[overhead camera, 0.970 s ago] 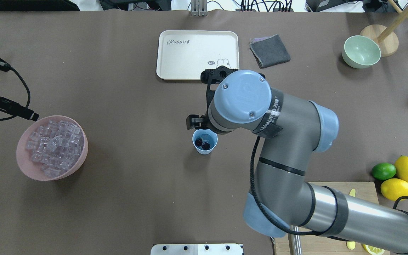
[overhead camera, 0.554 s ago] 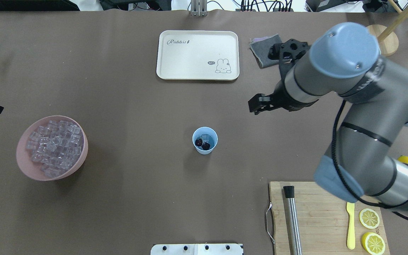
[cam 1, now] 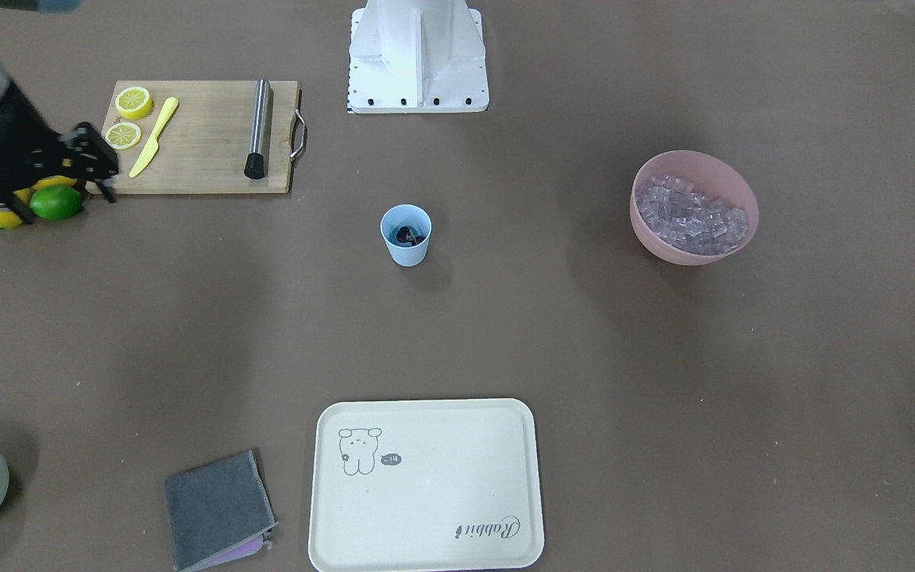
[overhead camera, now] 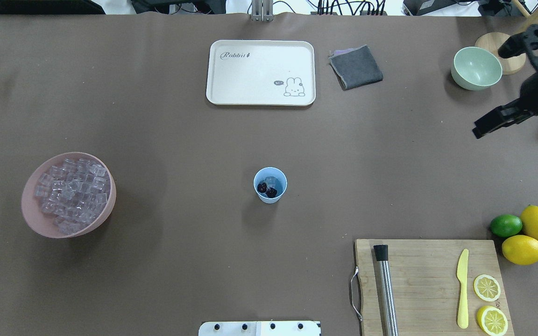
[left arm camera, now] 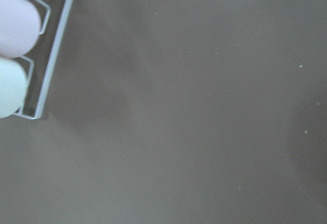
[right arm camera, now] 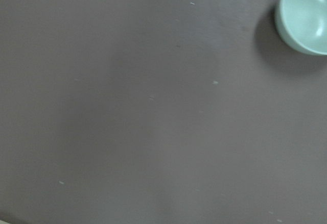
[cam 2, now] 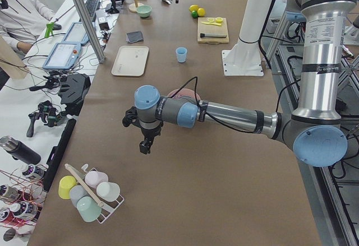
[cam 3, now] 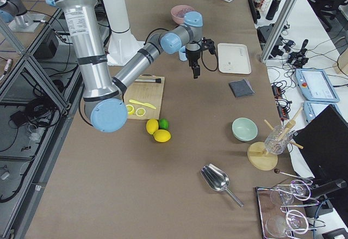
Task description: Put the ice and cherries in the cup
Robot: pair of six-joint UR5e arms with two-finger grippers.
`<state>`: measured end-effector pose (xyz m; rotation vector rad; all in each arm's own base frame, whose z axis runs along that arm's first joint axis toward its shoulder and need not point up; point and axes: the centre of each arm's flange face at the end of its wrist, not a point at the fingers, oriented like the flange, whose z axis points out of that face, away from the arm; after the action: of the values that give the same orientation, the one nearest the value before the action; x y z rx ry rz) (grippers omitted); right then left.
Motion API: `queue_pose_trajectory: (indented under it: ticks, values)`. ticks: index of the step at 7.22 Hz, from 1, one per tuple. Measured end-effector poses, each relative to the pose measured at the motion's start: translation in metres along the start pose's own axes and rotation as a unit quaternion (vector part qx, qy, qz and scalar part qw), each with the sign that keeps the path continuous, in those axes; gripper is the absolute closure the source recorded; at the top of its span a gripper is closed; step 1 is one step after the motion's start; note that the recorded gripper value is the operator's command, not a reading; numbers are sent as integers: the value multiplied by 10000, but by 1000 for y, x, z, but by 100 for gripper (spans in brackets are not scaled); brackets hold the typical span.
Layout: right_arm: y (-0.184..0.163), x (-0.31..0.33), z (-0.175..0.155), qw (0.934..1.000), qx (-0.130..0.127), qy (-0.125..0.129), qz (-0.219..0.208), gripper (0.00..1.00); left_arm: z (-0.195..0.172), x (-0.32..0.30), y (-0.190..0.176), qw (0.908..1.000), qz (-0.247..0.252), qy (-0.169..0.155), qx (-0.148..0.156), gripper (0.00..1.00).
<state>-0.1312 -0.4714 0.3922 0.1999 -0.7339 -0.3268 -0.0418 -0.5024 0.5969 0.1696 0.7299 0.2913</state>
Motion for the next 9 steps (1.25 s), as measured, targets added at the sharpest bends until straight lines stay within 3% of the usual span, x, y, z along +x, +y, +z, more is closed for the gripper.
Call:
queue_pose_trajectory:
  ticks: [2, 4, 6, 9]
  values:
    - [58, 131, -4, 9994, -188, 156, -264, 1, 3, -38, 31, 9996, -281, -56, -23, 3]
    - [118, 203, 9, 9988, -442, 190, -44, 0, 8, -44, 50, 9990, -438, -42, 32, 3]
    - [151, 230, 24, 9978, -632, 154, 139, 0, 10, -43, 52, 9990, -446, -62, 51, 2]
    - [163, 245, 38, 9965, -759, 62, 336, 0, 9, -41, 52, 9990, -426, -58, 99, 3]
